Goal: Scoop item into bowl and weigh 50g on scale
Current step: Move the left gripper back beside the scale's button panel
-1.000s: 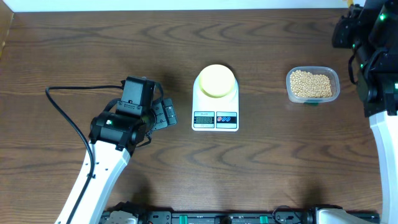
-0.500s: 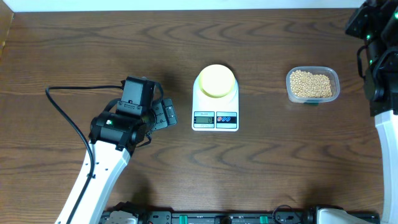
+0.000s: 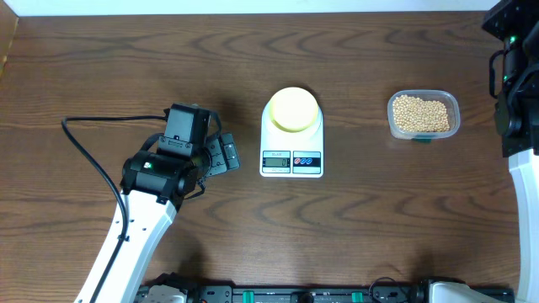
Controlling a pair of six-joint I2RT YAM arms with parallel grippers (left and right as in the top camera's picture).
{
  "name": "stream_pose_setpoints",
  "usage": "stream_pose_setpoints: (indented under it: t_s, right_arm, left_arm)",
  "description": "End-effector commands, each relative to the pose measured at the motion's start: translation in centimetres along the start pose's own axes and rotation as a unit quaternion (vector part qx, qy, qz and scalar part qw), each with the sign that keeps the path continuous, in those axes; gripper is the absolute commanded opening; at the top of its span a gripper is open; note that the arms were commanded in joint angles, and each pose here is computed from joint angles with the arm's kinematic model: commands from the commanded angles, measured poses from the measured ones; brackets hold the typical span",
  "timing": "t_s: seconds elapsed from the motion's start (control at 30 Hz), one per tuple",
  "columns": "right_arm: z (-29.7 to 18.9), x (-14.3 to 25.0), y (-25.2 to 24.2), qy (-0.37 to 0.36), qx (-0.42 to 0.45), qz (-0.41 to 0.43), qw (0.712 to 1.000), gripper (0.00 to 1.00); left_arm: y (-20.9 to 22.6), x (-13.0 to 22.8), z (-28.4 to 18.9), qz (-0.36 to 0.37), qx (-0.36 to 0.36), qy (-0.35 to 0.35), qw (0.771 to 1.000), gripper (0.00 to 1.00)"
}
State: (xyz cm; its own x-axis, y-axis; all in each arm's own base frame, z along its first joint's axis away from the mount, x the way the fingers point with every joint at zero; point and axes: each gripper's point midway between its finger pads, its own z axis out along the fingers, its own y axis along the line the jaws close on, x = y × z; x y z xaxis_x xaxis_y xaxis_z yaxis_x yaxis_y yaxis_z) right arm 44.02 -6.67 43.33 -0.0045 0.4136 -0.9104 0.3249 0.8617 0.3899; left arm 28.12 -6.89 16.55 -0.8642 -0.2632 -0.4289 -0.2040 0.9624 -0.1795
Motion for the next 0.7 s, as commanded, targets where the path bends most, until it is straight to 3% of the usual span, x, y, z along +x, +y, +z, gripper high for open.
stream_pose_setpoints:
  t_s: [0.0,0.3,0.5,0.67]
  right_arm:
    - [0.0,-0.8,0.2,-0.011,-0.003,0.023,1.0,0.01]
    - [0.6,-2.1,1.4,-0.042,-0.031,0.027,0.998,0.01]
    - [1.1,-1.2,2.0,-0.027,-0.049,-0.045,0.997,0.01]
    - [1.1,-1.3,2.0,-0.03,-0.049,-0.057,0.997,0.01]
  left_arm:
    - [0.3,0.0,0.1,0.001,-0.005,0.001,1.0,0.98]
    - [0.3,0.0,0.1,0.001,-0.005,0.001,1.0,0.98]
    - [0.3,0.0,0.1,0.001,-0.005,0.001,1.0,0.98]
    - [0.3,0.0,0.1,0.001,-0.005,0.001,1.0,0.98]
